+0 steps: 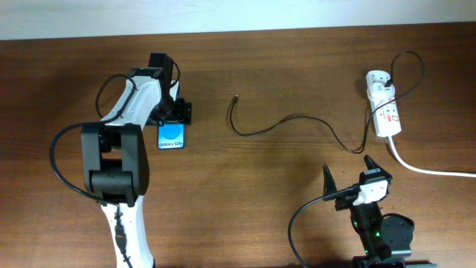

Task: Plug charger to phone and switch on socket
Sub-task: 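Close the left gripper on the phone and lift it slightly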

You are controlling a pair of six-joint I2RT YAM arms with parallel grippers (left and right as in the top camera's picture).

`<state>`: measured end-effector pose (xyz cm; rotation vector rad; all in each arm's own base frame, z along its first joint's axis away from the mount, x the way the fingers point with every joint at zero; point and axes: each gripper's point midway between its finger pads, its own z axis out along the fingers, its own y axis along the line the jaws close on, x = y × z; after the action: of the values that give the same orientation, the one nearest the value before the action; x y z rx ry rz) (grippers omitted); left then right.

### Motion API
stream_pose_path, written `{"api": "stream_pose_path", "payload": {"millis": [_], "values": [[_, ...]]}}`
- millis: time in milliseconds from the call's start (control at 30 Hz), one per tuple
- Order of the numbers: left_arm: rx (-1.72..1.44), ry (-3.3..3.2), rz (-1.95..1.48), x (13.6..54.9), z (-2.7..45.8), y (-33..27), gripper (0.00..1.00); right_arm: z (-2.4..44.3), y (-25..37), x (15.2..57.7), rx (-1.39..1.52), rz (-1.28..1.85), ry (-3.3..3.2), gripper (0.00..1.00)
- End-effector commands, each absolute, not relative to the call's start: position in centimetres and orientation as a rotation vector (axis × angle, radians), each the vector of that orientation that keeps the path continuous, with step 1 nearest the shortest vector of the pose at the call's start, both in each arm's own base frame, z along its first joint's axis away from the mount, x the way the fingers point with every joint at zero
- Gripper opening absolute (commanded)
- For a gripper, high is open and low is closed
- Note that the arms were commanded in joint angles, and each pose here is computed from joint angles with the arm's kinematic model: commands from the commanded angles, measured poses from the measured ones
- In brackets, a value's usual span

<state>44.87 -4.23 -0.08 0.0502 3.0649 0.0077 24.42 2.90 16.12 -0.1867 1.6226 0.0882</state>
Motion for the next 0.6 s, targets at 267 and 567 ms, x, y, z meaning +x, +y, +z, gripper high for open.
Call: {"api": "stream_pose_path", "payload": {"millis": [267, 567], "values": [[0.057, 3.171, -0.036, 42.86, -4.00, -4.88, 0.88, 15.86, 3.00, 24.40, -0.191, 0.088, 1.627, 0.98], [0.056, 3.181, -0.036, 42.59, -3.99, -4.86, 0.71, 15.86, 3.00, 24.40, -0.191, 0.088, 1.627, 0.98]]}}
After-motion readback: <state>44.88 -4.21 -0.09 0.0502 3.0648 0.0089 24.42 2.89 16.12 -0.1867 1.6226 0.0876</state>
